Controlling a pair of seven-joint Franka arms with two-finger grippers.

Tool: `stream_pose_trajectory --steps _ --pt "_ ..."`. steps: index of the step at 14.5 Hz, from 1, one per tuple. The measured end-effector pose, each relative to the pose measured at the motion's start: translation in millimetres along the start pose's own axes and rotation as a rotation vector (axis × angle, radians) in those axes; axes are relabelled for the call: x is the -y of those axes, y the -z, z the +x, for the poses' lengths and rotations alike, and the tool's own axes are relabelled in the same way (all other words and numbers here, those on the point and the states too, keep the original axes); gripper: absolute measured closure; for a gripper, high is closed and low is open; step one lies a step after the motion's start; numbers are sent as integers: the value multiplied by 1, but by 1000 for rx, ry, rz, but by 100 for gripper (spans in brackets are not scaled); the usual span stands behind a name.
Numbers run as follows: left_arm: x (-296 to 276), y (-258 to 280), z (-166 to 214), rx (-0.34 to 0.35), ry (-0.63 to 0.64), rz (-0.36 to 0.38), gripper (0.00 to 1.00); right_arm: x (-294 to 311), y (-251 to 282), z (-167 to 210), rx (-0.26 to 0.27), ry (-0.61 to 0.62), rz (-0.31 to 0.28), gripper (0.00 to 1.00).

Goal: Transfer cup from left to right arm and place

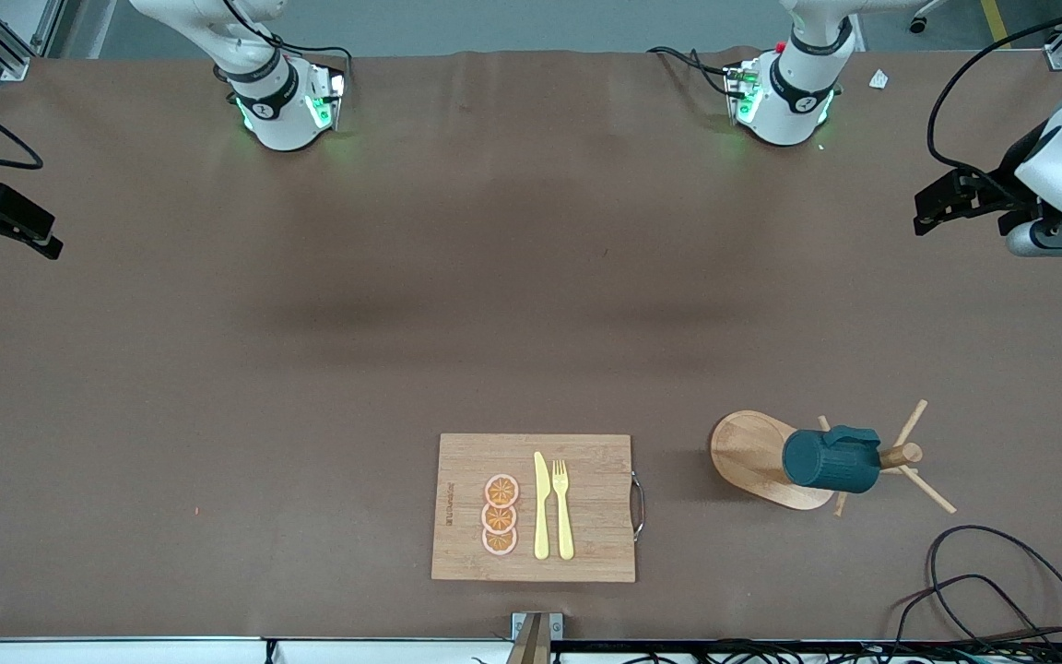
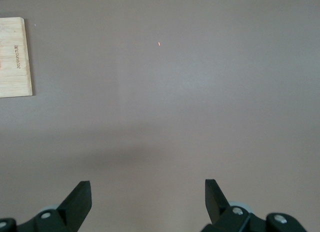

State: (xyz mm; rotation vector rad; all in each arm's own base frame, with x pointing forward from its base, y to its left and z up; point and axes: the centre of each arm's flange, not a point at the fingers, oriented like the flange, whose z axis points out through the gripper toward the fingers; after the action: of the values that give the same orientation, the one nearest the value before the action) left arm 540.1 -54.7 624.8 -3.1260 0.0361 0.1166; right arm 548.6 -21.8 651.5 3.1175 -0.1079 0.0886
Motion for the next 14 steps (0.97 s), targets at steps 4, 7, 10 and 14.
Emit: stream_pose_trajectory --steps 4,7,10,14 --pt "2 0 0 -1 4 0 0 0 0 0 0 0 0 0" --pt "18 -2 8 2 34 -23 0 0 0 0 0 0 0 0" --pt "36 -14 31 17 71 -74 0 0 0 0 0 0 0 0" --pt "41 -32 60 24 269 -97 0 0 0 0 0 0 0 0"
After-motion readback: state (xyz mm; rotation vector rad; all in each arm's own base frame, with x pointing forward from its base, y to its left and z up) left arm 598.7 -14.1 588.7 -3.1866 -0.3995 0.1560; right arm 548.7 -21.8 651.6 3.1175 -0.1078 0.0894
